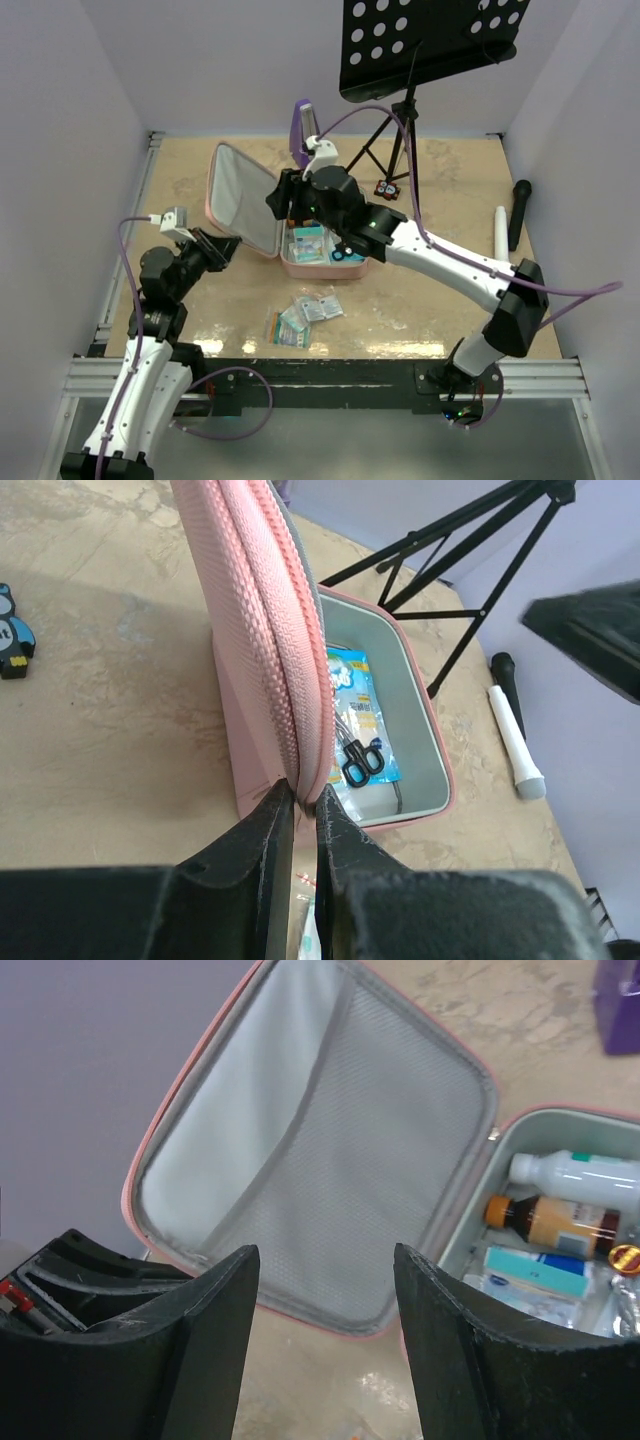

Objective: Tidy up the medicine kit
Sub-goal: Adjust the medicine box at the center of the board.

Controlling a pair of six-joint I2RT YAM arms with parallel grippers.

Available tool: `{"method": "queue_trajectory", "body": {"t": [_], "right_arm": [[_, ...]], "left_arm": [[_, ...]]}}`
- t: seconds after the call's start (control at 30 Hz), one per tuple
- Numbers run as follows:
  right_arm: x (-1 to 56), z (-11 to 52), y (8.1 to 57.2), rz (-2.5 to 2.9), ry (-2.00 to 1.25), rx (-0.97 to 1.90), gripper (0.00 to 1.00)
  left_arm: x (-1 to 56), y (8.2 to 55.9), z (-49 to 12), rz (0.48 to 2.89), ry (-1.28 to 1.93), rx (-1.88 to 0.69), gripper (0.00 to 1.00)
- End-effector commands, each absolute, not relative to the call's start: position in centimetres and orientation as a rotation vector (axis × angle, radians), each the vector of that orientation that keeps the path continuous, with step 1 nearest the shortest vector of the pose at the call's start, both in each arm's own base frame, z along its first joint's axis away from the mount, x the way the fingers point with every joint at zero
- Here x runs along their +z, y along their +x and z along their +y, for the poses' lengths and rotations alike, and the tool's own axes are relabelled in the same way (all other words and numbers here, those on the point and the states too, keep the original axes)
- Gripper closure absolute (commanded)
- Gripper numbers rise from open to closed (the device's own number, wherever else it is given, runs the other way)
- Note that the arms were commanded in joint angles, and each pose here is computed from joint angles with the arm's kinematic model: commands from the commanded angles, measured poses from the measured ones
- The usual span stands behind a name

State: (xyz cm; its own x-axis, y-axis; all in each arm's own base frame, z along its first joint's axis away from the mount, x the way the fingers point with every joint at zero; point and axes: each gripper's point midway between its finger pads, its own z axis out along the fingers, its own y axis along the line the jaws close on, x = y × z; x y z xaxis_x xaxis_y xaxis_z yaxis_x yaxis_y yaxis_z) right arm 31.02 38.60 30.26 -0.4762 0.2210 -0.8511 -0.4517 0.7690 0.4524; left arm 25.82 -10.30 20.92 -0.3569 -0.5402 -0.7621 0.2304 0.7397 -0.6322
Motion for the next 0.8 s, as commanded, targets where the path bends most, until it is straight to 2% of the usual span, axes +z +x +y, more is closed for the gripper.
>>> {"method": "queue_trajectory", "body": {"t": [0.0, 0.27, 0.6, 0.77], "right_arm": [[30.5, 42.3, 31.4, 1.912, -0.234, 0.914, 0.39], [30.3, 45.8, 32.7, 1.919, -0.254, 0.973, 0.37], [30.5, 47.1, 34.0, 1.924, -0.207, 0.979, 0.36], [27.6, 48.0, 35.4, 2.021, -0.229, 0.853, 0.37]], "left_arm": [[26.1, 25.6, -11.7, 1.637, -0.062, -0.851, 1.00], [26.2, 25.3, -11.9, 1.641, -0.009, -0.843, 1.00], [26.1, 25.1, -12.2, 1.650, 0.025, -0.843, 1.00], [26.6, 25.0, -12.3, 1.637, 0.039, -0.848, 1.00]]}}
